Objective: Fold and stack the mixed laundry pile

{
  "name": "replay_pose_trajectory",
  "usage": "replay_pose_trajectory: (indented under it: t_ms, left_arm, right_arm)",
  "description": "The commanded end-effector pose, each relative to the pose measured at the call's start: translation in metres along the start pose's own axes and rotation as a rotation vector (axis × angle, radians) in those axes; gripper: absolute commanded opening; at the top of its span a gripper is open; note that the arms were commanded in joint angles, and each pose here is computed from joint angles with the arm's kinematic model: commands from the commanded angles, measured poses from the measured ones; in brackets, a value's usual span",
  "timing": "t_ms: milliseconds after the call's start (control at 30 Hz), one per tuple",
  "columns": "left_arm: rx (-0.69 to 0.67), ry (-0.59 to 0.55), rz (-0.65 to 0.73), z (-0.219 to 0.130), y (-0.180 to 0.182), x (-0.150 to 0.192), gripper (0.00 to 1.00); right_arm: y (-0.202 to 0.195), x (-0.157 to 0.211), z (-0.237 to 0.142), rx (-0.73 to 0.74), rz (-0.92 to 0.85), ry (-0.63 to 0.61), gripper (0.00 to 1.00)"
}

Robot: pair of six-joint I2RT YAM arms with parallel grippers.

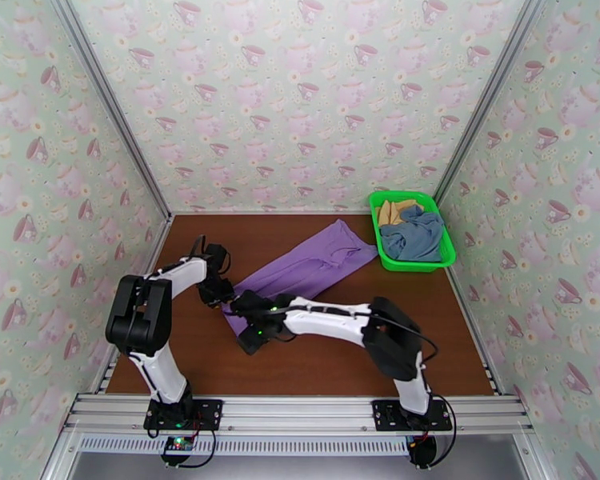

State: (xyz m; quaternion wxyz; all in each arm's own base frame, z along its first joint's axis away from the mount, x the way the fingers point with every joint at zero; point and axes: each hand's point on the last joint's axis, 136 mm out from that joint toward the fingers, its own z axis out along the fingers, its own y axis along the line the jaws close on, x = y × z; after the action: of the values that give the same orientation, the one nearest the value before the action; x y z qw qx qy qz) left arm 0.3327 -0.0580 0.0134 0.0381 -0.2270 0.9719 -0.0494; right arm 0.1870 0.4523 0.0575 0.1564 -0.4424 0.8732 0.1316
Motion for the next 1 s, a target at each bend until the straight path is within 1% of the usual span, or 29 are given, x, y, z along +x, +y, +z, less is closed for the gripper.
replay_pose_trajectory:
  t_ms: [0, 100, 200, 367, 400, 467, 567, 600, 700, 833, 900, 967]
  left_arm:
    - [0.069, 0.009, 0.027, 0.027, -0.015, 0.003, 0.18]
    - [0.08, 0.026, 0.035, 0.031, -0.014, 0.011, 0.12]
    - [0.087, 0.034, 0.039, 0.031, -0.013, 0.016, 0.07]
    - [0.082, 0.037, 0.047, 0.029, -0.012, 0.019, 0.03]
    - [0.08, 0.039, 0.046, 0.029, -0.011, 0.019, 0.01]
    - [0.079, 0.04, 0.049, 0.028, -0.01, 0.02, 0.0]
    - [0.077, 0.038, 0.051, 0.024, -0.008, 0.023, 0.0]
    - [0.079, 0.035, 0.051, 0.022, -0.009, 0.023, 0.0]
    - [0.063, 0.049, 0.03, 0.019, 0.003, 0.037, 0.0]
    - [0.042, 0.019, 0.003, 0.0, 0.014, 0.045, 0.0]
    - [0.059, -0.007, 0.012, -0.016, 0.01, 0.043, 0.0]
    - [0.075, -0.035, 0.036, -0.035, 0.001, 0.04, 0.0]
  right_arm:
    - [0.007, -0.012, 0.009, 0.03, -0.017, 0.006, 0.73]
    - [0.011, -0.015, 0.027, 0.046, -0.025, 0.033, 0.71]
    - [0.01, -0.011, 0.047, 0.06, -0.019, 0.071, 0.66]
    - [0.006, 0.003, 0.074, 0.087, 0.0, 0.145, 0.48]
    - [0.004, 0.006, 0.078, 0.097, 0.003, 0.156, 0.42]
    - [-0.001, 0.012, 0.083, 0.125, 0.011, 0.173, 0.25]
    - [-0.006, 0.017, 0.086, 0.148, 0.019, 0.184, 0.03]
    - [-0.004, 0.017, 0.085, 0.142, 0.02, 0.183, 0.0]
    - [0.009, 0.014, 0.079, 0.104, 0.002, 0.173, 0.0]
    - [0.039, 0.002, 0.061, 0.025, -0.029, 0.131, 0.0]
    - [0.041, -0.006, 0.048, 0.021, -0.013, 0.097, 0.0]
    - [0.032, -0.012, 0.033, 0.07, -0.002, 0.06, 0.0]
